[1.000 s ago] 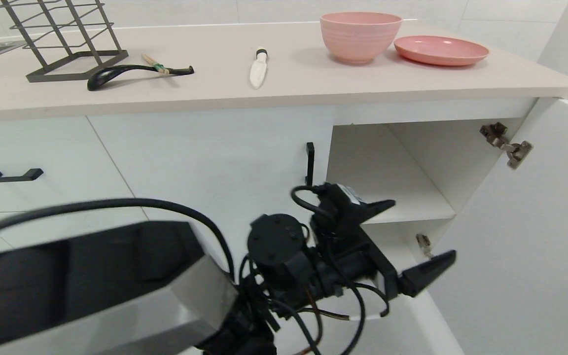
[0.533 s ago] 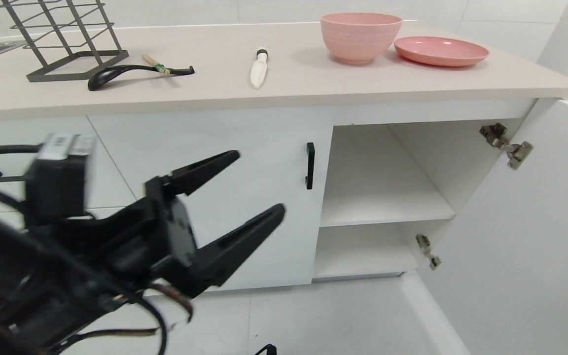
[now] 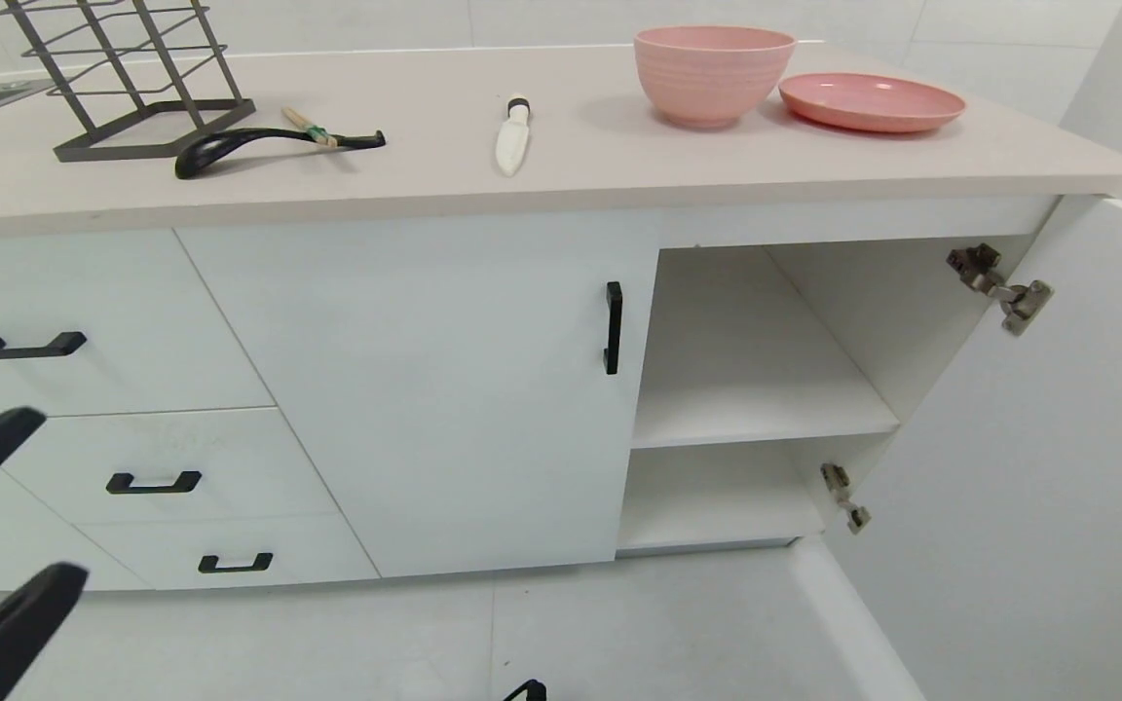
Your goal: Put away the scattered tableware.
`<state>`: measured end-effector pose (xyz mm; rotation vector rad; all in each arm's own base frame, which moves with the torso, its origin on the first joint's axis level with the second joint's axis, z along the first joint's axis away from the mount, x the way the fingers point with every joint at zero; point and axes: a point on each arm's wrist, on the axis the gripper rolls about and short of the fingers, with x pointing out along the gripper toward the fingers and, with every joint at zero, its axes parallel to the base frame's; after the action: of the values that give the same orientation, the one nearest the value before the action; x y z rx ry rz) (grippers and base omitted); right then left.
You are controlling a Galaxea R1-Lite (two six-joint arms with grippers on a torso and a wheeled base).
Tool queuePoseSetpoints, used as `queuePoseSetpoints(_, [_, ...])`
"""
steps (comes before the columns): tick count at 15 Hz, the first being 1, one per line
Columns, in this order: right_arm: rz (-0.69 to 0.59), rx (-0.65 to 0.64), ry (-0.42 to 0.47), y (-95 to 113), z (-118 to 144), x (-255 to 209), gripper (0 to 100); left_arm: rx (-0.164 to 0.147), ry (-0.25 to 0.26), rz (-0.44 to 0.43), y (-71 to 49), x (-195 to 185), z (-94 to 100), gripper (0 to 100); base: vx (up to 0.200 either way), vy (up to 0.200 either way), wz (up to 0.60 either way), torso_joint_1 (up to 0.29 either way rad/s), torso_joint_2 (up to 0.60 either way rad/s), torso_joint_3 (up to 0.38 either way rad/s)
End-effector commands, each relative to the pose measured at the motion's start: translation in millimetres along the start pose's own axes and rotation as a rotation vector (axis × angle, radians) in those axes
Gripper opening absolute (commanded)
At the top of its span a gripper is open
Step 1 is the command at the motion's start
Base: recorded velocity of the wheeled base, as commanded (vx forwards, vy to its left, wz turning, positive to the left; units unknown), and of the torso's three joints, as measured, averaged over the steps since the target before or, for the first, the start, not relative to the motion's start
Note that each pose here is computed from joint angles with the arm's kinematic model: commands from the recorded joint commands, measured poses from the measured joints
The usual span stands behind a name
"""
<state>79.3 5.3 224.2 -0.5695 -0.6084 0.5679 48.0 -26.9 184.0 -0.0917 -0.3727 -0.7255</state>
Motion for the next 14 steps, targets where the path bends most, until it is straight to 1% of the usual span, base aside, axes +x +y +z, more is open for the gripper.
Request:
queuePoseSetpoints(1, [0.079,0.031,-0.095,35.2,10.2,-28.0,100,0.105,-0.072,0.166,-31.6,-68.9,18.8,100,0.000,0.000,0.00,0.000,0.00,0.000])
queuePoseSetpoints(2, [0.094,0.043,-0.114,43.3,11.4,-35.9,100,0.102,-0.039,0.202,-38.2,-78.5,16.0,100,0.000,0.000,0.00,0.000,0.00,0.000])
queuePoseSetpoints(3, [0.097,0.049,-0.145,49.1,19.3,-46.0,100,0.095,0.025,0.241,-41.0,-84.9,6.1,100,0.000,0.000,0.00,0.000,0.00,0.000])
queuePoseSetpoints(4, [0.095,0.060,-0.143,53.3,21.7,-52.1,100,0.080,0.043,0.256,-38.9,-83.9,-1.2,100,0.000,0.000,0.00,0.000,0.00,0.000])
queuePoseSetpoints(5, [0.102,0.084,-0.118,58.2,20.3,-57.1,100,0.063,0.076,0.288,-36.5,-84.0,-13.8,100,0.000,0.000,0.00,0.000,0.00,0.000])
queuePoseSetpoints(6, [0.119,0.122,-0.078,65.4,16.9,-63.4,100,0.040,0.140,0.341,-32.8,-85.9,-35.9,100,0.000,0.000,0.00,0.000,0.00,0.000])
queuePoseSetpoints(7, [0.136,0.160,-0.042,74.4,13.8,-72.0,100,0.033,0.208,0.391,-30.7,-88.4,-49.8,100,0.000,0.000,0.00,0.000,0.00,0.000])
queuePoseSetpoints(8, [0.151,0.195,-0.006,85.5,10.2,-82.8,100,0.012,0.266,0.442,-30.6,-90.9,-57.1,100,0.000,0.000,0.00,0.000,0.00,0.000])
queuePoseSetpoints(9, [0.163,0.218,0.018,94.7,6.8,-91.8,100,0.015,0.271,0.467,-31.9,-92.7,-59.4,100,0.000,0.000,0.00,0.000,0.00,0.000])
queuePoseSetpoints(10, [0.188,0.247,0.047,110.8,-0.1,-107.6,100,0.025,0.271,0.481,-36.4,-98.6,-65.4,100,0.000,0.000,0.00,0.000,0.00,0.000])
queuePoseSetpoints(11, [0.180,0.258,0.074,112.3,-2.4,-108.0,100,0.002,0.328,0.493,-36.2,-100.2,-70.1,100,0.000,0.000,0.00,0.000,0.00,0.000])
queuePoseSetpoints(12, [0.131,0.298,0.109,111.8,-3.6,-107.4,100,0.012,0.308,0.502,-35.9,-99.9,-69.2,100,0.000,0.000,0.00,0.000,0.00,0.000])
queuePoseSetpoints(13, [0.040,0.344,0.188,115.3,-8.3,-109.3,100,0.018,0.304,0.530,-35.5,-100.2,-68.9,100,0.000,0.000,0.00,0.000,0.00,0.000])
queuePoseSetpoints(14, [-0.056,0.417,0.316,122.1,-18.7,-115.0,100,0.031,0.301,0.602,-34.0,-100.9,-68.7,100,0.000,0.000,0.00,0.000,0.00,0.000])
